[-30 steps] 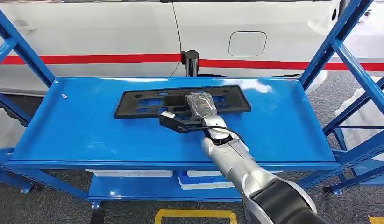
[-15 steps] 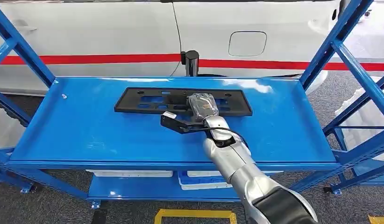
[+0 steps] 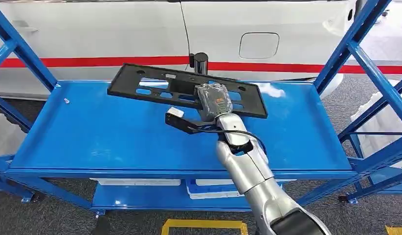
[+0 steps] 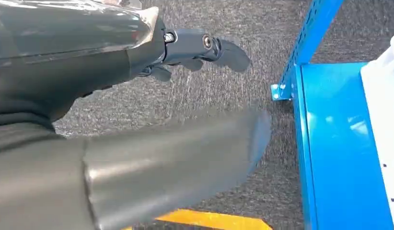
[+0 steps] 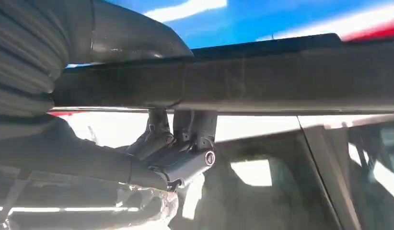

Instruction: Take the parts from the cabinet and place them on the table.

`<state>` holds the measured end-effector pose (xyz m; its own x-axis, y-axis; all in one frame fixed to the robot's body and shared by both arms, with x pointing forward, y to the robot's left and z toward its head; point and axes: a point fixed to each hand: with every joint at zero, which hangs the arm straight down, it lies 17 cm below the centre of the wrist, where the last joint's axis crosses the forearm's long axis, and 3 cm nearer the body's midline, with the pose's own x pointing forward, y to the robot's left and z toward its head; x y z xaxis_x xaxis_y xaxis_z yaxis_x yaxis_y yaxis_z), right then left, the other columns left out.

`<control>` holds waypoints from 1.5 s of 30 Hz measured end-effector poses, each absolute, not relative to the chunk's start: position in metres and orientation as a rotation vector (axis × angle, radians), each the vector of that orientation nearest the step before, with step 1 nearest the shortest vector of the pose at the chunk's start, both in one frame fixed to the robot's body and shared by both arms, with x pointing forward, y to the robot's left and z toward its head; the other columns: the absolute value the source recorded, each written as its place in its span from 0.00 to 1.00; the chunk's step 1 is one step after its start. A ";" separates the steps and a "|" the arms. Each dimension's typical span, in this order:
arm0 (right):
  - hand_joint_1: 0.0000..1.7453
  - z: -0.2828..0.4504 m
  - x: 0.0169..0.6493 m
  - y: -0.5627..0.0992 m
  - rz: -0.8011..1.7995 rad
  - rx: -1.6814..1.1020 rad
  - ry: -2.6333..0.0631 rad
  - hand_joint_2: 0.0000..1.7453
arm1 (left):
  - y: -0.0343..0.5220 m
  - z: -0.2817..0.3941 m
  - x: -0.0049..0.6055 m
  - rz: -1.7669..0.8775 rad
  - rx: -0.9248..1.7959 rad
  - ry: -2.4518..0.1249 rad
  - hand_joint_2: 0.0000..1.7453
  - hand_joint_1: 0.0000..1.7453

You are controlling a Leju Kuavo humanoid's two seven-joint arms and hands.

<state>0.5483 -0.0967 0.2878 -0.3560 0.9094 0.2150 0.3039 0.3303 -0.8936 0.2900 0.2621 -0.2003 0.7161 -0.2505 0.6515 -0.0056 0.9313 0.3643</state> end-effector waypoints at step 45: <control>1.00 0.369 0.499 -0.122 0.986 -1.332 -2.062 1.00 | 0.260 -0.232 0.236 0.065 0.212 -0.590 1.00 0.00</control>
